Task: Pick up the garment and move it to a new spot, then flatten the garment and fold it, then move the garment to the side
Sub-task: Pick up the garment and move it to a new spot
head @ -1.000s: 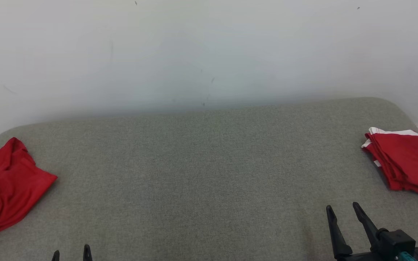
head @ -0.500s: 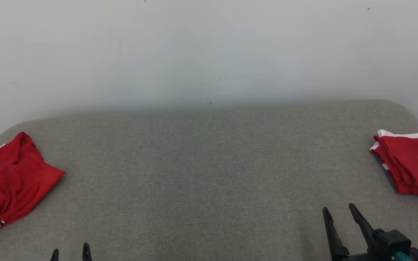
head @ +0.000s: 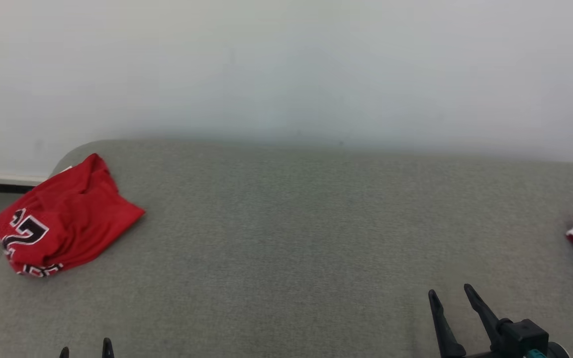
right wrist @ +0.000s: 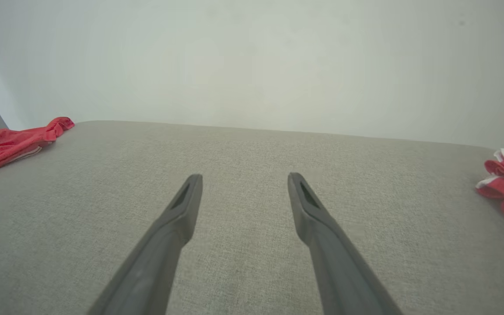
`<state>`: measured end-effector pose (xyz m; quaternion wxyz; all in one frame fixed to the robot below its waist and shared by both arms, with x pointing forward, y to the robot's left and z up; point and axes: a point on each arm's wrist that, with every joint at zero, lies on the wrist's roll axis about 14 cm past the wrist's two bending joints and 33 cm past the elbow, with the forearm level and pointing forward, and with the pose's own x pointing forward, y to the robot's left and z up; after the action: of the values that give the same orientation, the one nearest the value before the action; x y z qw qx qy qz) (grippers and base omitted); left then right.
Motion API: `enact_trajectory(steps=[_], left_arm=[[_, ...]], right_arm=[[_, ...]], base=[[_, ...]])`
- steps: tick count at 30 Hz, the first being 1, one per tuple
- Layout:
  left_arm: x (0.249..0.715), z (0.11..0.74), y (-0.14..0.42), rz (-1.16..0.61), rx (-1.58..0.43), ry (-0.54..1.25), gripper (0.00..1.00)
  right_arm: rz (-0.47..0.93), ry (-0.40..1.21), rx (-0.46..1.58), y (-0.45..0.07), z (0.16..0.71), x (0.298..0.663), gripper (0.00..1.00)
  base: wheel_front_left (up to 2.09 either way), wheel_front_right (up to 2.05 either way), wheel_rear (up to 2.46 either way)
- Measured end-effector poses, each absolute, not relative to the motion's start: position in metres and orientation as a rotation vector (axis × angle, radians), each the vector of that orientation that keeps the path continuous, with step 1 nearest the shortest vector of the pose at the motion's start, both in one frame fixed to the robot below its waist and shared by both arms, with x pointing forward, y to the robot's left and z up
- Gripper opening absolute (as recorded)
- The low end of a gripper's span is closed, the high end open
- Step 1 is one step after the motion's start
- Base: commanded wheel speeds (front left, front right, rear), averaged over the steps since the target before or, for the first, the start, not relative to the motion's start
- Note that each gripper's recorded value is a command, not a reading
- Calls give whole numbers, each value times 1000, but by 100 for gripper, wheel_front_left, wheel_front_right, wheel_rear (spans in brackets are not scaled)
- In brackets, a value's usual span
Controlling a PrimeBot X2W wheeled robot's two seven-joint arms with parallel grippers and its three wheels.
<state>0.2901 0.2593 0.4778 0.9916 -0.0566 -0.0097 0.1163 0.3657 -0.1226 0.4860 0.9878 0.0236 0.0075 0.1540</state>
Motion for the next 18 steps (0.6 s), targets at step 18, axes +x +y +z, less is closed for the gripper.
enact_trajectory(steps=[18], left_arm=[[211, 472, 318, 481, -102, -23, 100]], right_arm=[[589, 34, 52, -22, 485, 374, 100]], base=[[0, 0, 0]])
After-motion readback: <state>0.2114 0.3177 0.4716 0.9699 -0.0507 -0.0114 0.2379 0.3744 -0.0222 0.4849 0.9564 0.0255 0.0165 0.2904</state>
